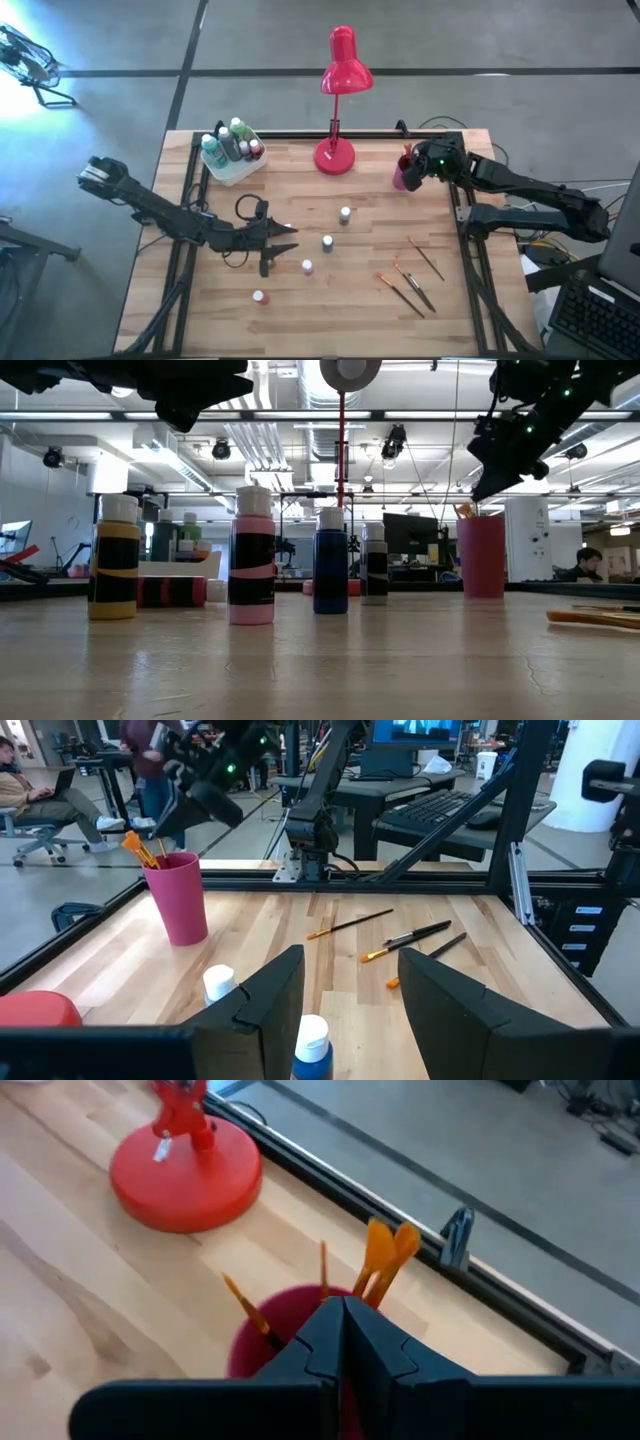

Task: Pick & Place Paint Supplies
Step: Put the gold paintbrush into the pink cup, then put the pink paint bottle into the white bin

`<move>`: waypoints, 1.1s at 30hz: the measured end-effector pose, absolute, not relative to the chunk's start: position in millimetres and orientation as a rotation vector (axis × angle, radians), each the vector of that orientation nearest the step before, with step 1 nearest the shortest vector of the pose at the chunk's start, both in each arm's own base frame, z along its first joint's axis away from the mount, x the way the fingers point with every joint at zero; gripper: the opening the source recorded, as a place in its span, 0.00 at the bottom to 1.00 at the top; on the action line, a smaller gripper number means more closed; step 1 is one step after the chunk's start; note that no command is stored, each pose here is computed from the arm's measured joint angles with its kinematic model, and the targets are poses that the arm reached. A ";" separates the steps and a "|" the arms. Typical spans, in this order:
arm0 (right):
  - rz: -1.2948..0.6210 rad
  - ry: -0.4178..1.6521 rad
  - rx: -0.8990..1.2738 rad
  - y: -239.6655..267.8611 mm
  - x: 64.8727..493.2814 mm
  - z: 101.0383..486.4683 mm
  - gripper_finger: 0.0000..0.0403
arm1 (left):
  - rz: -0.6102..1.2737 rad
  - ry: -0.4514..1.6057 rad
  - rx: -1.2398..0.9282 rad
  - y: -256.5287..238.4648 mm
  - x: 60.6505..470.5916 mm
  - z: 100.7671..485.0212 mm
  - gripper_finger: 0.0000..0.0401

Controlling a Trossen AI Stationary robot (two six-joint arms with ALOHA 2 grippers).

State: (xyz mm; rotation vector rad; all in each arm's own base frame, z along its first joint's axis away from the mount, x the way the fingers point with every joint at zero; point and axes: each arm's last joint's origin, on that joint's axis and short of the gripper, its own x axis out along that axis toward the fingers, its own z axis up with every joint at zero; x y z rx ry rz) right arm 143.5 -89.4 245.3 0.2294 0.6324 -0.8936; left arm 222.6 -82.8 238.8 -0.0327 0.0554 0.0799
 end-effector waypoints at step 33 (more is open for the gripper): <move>-0.918 0.530 0.234 -91.1 138.5 311.8 0.60 | 0.079 0.055 -0.032 -82.8 222.6 238.8 0.42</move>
